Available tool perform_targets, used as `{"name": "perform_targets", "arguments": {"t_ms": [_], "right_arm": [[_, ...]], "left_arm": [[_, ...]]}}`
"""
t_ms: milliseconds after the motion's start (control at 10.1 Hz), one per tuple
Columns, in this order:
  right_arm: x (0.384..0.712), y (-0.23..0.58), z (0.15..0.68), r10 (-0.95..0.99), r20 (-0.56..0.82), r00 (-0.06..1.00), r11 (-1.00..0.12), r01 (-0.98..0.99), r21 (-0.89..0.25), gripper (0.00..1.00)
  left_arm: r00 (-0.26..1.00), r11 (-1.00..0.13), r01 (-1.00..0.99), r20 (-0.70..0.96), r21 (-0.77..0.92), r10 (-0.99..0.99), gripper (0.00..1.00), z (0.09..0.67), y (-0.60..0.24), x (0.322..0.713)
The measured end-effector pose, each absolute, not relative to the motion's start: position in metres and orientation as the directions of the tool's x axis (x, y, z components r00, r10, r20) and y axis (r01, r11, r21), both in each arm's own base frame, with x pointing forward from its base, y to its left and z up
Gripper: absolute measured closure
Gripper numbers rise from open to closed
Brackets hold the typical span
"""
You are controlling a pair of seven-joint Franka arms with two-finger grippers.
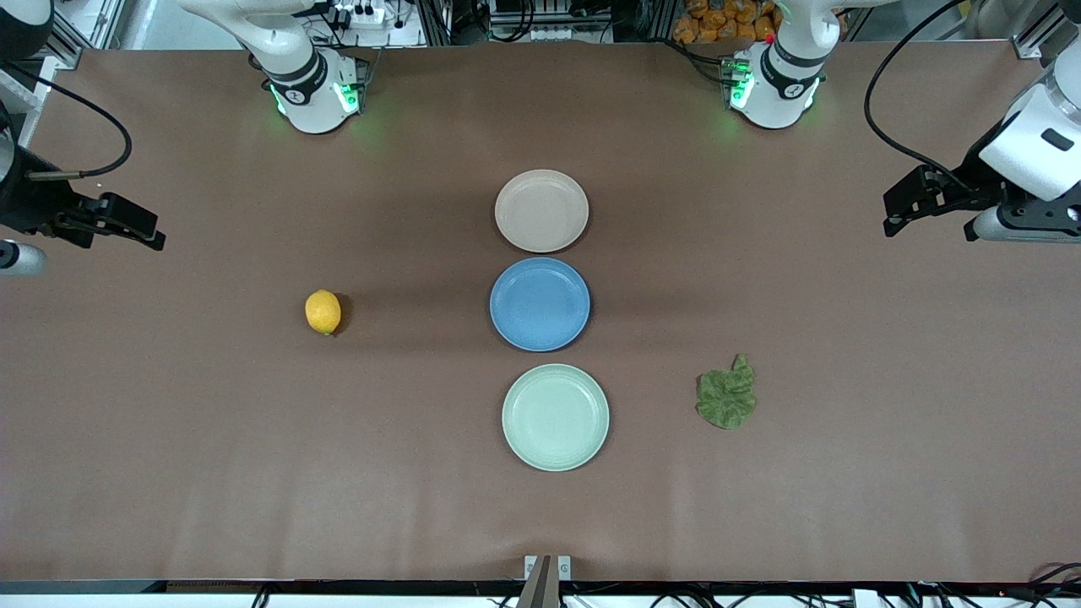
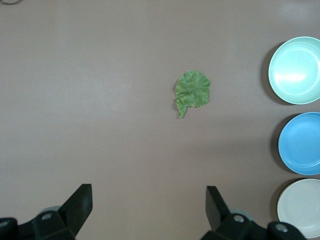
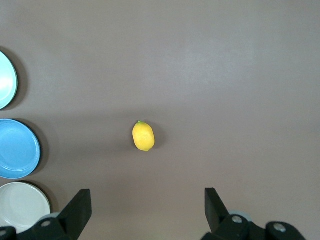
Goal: Place lemon and lettuce in plates
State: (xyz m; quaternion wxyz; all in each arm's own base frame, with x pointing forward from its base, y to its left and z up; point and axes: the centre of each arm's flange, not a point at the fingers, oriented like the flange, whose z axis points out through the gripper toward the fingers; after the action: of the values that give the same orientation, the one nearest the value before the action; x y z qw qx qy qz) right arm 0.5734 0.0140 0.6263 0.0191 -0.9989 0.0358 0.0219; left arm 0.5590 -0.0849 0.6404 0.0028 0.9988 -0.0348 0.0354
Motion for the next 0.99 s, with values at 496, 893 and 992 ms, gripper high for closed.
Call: {"name": "perform_targets", "arguments": {"t_ms": [496, 893, 992], "right_arm": [[0.573, 0.012, 0.626, -0.075, -0.049, 0.996, -0.996, -0.077, -0.036, 0.0], [0.588, 0.006, 0.575, -0.086, -0.126, 0.988, -0.995, -0.091, -0.03, 0.0], [0.598, 0.001, 0.543, -0.097, -0.149, 0.984, -0.994, -0.102, -0.029, 0.0]], "left_arm": [[0.995, -0.997, -0.072, 0.062, 0.004, -0.072, 0.0, 0.634, -0.087, 0.562], [0.994, -0.99, -0.105, -0.01, 0.094, -0.106, 0.0, 0.549, -0.121, 0.606], [0.992, -0.987, -0.125, -0.01, 0.103, -0.127, 0.0, 0.521, -0.138, 0.619]]}}
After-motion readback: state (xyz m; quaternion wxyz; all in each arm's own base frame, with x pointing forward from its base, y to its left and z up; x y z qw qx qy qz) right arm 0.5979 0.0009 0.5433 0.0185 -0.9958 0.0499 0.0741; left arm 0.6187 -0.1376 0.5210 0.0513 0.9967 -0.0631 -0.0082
